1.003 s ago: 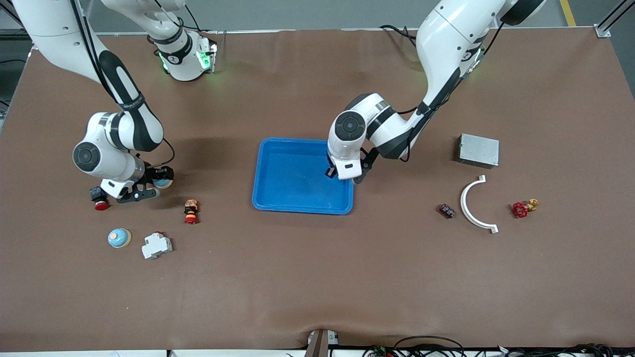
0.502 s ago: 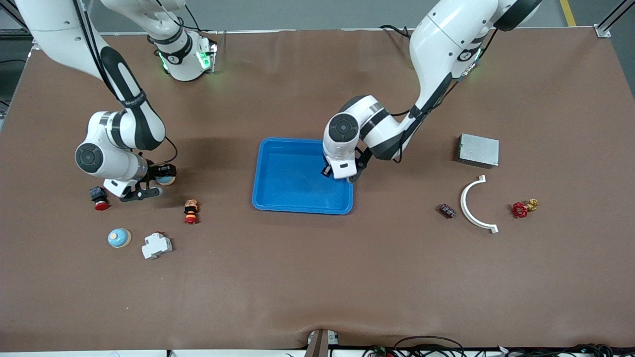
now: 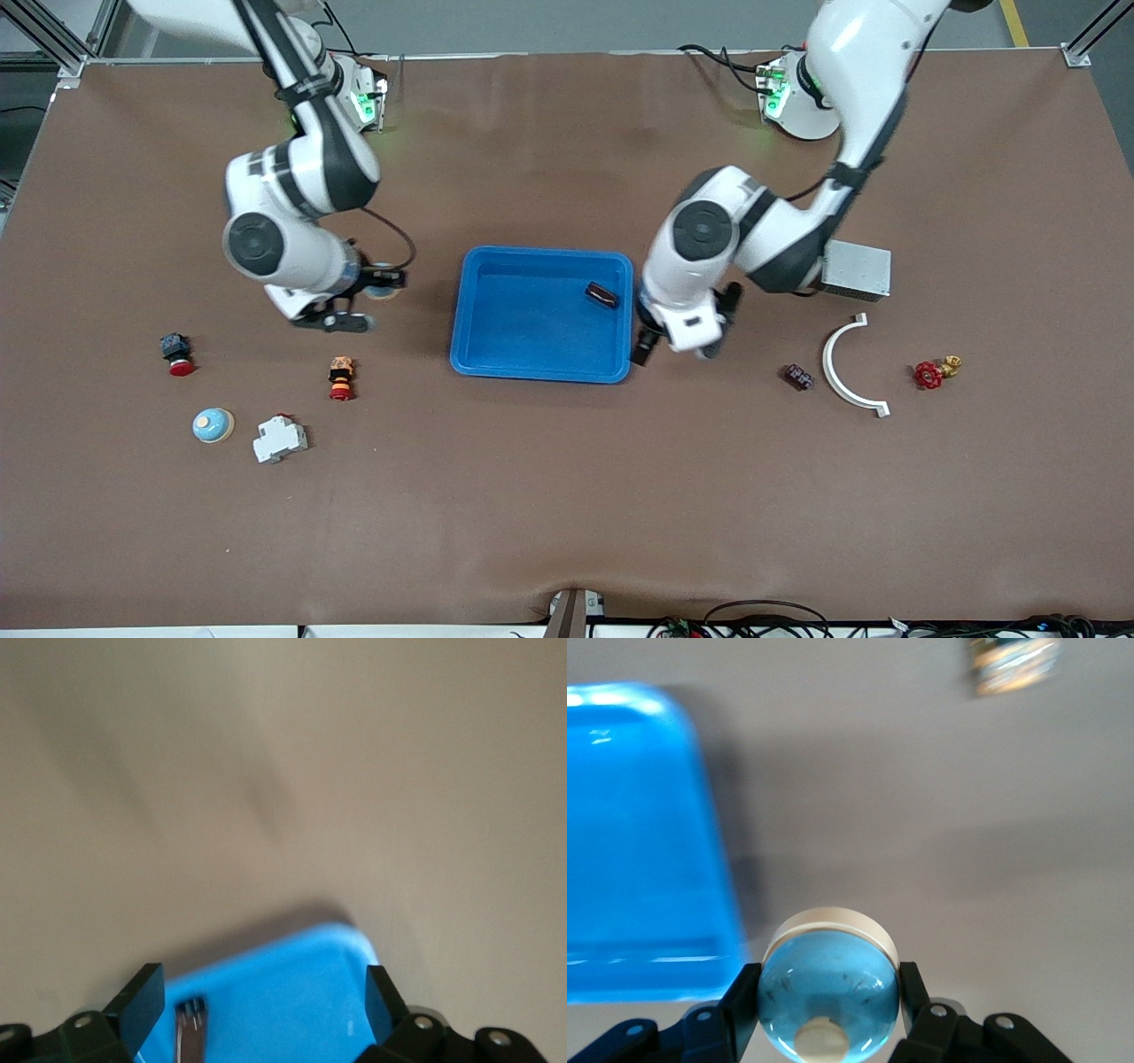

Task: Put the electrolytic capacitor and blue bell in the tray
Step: 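Grasp the black capacitor with the left gripper while the right gripper releases the bell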

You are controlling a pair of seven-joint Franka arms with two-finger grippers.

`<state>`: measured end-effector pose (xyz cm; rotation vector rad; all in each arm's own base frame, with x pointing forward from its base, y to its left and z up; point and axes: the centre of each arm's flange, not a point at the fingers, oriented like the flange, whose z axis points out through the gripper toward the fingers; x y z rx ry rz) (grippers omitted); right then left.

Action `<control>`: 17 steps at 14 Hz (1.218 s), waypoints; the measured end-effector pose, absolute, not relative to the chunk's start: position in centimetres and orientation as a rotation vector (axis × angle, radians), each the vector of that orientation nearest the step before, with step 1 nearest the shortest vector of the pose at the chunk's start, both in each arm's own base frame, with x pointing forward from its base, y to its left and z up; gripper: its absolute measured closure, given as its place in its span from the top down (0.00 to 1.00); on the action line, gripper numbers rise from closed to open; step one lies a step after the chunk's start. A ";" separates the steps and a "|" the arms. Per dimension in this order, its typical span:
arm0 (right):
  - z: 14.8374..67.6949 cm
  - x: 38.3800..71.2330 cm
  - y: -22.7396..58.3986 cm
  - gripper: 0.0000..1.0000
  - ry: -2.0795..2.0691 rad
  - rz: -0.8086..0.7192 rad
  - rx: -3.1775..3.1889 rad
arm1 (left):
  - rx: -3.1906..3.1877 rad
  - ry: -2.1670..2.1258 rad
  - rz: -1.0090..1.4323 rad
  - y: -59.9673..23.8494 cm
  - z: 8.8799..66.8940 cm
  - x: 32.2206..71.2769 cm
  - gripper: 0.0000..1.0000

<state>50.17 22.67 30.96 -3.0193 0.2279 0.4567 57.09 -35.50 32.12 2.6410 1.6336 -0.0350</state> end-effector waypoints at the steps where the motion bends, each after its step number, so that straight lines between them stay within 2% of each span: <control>1: 31.2 49.5 25.4 0.67 0.273 0.462 -2.993 | 2.666 1.633 -0.038 -32.4 32.4 58.5 1.00; 3: 31.0 48.5 30.0 0.67 0.355 0.437 -2.975 | 2.704 1.634 -0.038 -25.7 31.6 61.2 1.00; 6: 27.6 47.6 34.1 0.67 0.408 0.369 -2.982 | 2.785 1.638 -0.025 -17.9 28.6 63.0 1.00; 10: 22.5 47.7 35.7 0.67 0.425 0.361 -3.003 | 2.802 1.661 -0.069 -15.3 23.2 63.5 0.97; 12: 20.8 47.1 37.1 0.67 0.425 0.379 -3.019 | 2.840 1.642 -0.089 -15.3 20.9 63.0 0.85; 15: 19.7 46.5 38.3 0.67 0.418 0.378 -3.029 | 2.924 1.603 -0.070 -14.4 18.5 62.6 0.83; 17: 19.6 46.5 38.3 0.67 0.420 0.378 -3.029 | 2.931 1.602 -0.073 -14.2 17.9 62.5 0.66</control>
